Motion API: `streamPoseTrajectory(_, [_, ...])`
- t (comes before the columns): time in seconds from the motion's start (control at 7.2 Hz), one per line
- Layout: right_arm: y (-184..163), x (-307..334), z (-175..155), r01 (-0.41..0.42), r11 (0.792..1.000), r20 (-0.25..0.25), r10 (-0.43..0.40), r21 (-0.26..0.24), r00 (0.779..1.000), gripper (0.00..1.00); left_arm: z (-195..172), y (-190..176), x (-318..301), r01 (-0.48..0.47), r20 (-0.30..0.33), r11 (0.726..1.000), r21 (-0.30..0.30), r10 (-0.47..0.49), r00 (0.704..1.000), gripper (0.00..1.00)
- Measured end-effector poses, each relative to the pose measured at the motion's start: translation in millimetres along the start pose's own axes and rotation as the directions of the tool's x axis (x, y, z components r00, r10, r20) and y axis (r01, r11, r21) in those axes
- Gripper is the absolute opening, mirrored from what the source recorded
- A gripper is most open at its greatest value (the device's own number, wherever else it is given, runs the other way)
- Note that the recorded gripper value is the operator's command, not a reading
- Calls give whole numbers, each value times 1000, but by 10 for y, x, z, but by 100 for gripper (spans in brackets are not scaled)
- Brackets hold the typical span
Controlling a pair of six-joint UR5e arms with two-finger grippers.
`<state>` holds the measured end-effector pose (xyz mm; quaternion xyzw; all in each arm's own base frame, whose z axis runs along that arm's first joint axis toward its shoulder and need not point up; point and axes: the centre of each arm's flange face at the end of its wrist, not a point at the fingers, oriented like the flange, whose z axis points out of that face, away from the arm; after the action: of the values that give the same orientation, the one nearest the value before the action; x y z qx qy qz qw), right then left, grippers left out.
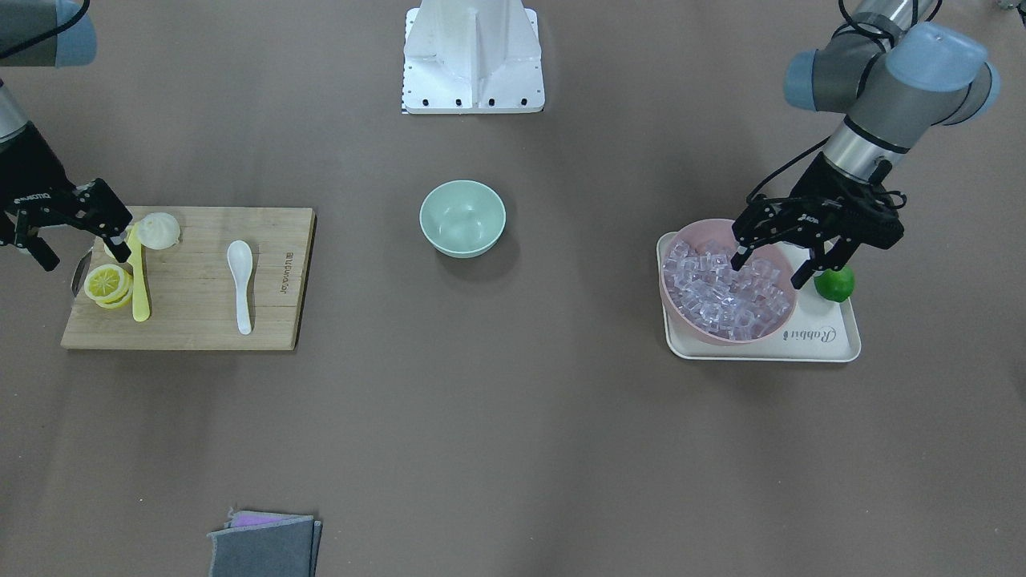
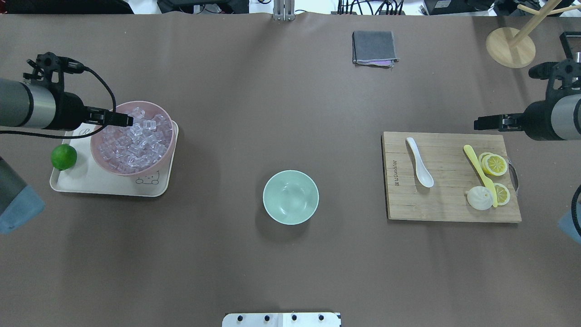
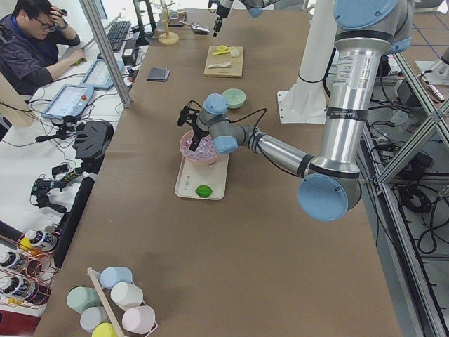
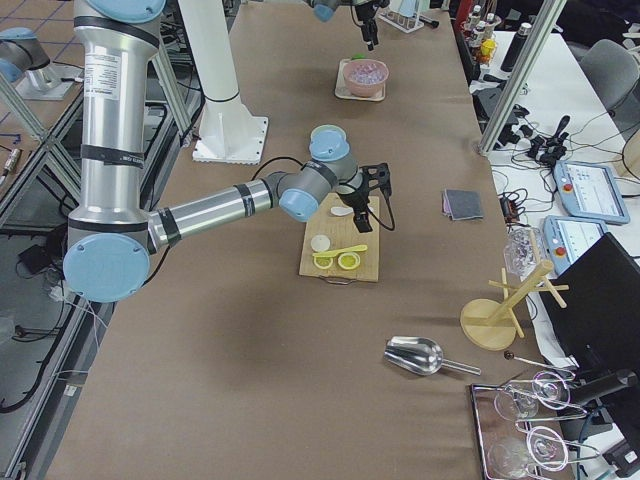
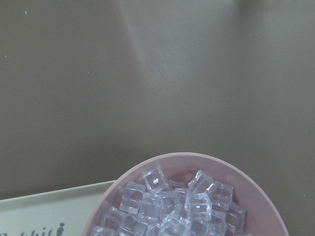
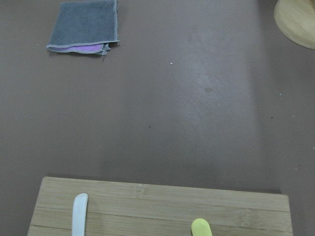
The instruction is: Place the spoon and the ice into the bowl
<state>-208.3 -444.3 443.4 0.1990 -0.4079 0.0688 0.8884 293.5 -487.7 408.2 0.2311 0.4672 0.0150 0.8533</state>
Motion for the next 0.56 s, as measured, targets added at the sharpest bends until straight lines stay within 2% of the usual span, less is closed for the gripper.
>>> streamPoseTrajectory(0.56, [38,-47,44,1,1000,-6,-1,4,1000,100,361,226,172,-31,59,999,-11,31,998,74])
